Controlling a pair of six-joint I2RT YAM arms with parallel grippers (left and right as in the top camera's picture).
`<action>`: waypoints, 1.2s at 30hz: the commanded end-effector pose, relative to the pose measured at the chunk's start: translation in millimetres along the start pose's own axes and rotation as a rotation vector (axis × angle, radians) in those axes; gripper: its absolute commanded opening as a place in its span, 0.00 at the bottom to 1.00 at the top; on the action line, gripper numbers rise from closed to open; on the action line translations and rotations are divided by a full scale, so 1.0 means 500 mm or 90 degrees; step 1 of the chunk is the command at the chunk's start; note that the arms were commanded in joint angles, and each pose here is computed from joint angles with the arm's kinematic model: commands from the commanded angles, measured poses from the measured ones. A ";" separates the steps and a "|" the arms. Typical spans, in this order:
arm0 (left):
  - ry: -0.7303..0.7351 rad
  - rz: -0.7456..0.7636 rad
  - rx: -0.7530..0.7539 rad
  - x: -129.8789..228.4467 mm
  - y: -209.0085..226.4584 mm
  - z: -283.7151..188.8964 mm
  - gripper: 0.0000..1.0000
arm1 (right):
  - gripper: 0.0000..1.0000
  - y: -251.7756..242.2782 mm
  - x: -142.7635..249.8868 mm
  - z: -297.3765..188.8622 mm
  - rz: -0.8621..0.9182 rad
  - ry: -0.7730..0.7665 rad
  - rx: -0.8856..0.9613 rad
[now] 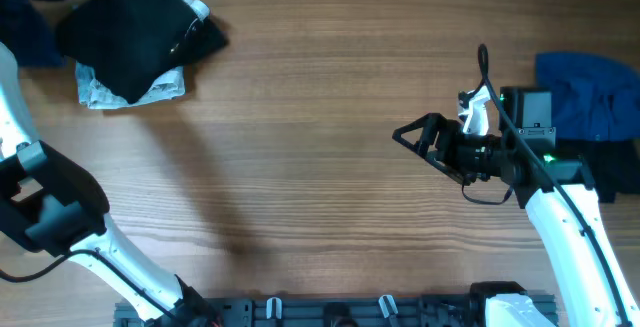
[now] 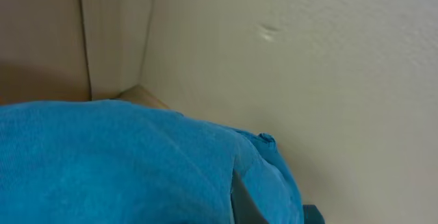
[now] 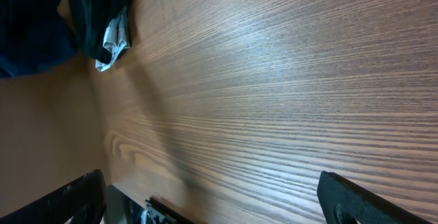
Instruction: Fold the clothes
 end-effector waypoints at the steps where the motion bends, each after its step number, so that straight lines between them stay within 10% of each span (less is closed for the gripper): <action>1: -0.065 0.001 -0.032 -0.061 0.004 -0.037 0.08 | 0.99 0.005 0.001 0.000 -0.010 0.005 -0.009; 20: 0.142 0.034 0.084 0.212 -0.329 0.024 0.06 | 0.99 0.005 0.001 0.000 -0.029 0.005 -0.009; 30: 0.120 -0.259 0.050 0.200 -0.344 0.024 0.04 | 0.99 0.005 0.004 0.000 -0.026 0.009 -0.010; 36: 0.302 -0.424 0.127 0.249 -0.373 0.002 0.04 | 1.00 0.005 0.004 0.000 -0.041 0.009 -0.009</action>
Point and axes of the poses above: each gripper's point midway between its finger pads, its own z axis out along the fingers, its own y axis along the line the jaws close on, x = y × z, the point moved 7 cm from there along -z, back along the fingers, and after that the axes turned 4 degrees about z, right-handed, at the moved point
